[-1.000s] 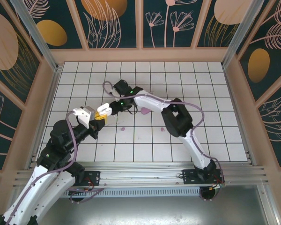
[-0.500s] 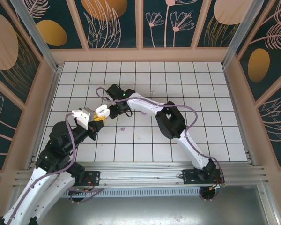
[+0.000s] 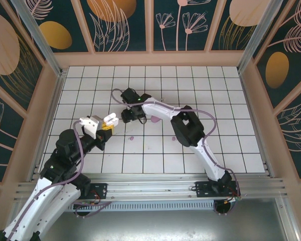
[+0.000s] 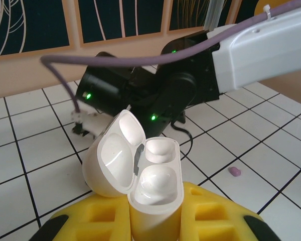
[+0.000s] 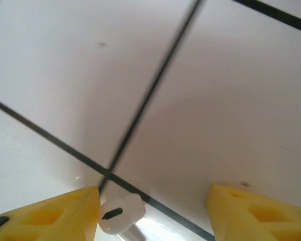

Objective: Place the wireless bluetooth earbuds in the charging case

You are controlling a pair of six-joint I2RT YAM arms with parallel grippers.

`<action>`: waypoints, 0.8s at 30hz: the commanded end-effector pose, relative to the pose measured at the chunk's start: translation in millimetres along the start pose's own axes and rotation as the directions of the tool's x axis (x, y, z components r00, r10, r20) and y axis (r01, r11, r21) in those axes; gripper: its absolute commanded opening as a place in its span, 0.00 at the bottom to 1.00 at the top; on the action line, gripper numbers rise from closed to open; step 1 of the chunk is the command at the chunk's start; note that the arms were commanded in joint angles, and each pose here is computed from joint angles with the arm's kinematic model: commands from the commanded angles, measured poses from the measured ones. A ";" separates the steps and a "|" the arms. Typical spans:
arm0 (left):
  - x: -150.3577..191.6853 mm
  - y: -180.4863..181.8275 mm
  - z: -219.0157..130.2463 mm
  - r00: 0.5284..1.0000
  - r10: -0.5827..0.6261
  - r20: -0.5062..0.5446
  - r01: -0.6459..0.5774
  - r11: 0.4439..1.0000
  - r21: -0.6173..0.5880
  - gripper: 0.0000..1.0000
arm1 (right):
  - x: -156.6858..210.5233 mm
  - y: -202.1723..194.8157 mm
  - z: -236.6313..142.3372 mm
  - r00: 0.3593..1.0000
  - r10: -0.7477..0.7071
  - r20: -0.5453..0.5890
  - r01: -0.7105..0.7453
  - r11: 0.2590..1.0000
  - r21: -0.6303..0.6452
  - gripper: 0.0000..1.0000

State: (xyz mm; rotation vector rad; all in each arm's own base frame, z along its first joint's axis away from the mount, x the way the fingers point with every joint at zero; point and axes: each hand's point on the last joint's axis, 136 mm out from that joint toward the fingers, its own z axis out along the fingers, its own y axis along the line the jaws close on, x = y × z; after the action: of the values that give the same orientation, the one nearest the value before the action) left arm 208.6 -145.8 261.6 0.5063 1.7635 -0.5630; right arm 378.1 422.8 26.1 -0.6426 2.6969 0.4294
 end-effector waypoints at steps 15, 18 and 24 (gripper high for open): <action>-11.5 -6.0 10.7 0.999 0.001 0.048 -0.003 0.999 0.049 0.00 | -2.1 -37.3 -44.3 0.945 0.327 -0.011 -0.324 0.931 -0.169 0.58; -10.4 -5.9 11.0 0.999 0.002 0.046 -0.004 0.999 0.049 0.00 | -4.2 -38.5 -40.6 0.945 0.328 -0.009 -0.324 0.930 -0.173 0.57; -8.9 -6.2 11.9 0.999 -0.002 0.044 -0.001 0.999 0.052 0.00 | -8.2 -34.3 -30.4 0.950 0.311 -0.015 -0.308 0.933 -0.184 0.52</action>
State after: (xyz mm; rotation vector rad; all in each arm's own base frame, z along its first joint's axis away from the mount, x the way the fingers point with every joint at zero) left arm 214.5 -156.6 261.1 0.5343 1.7498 -0.5997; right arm 389.0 373.9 40.4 -0.2368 2.8021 0.7183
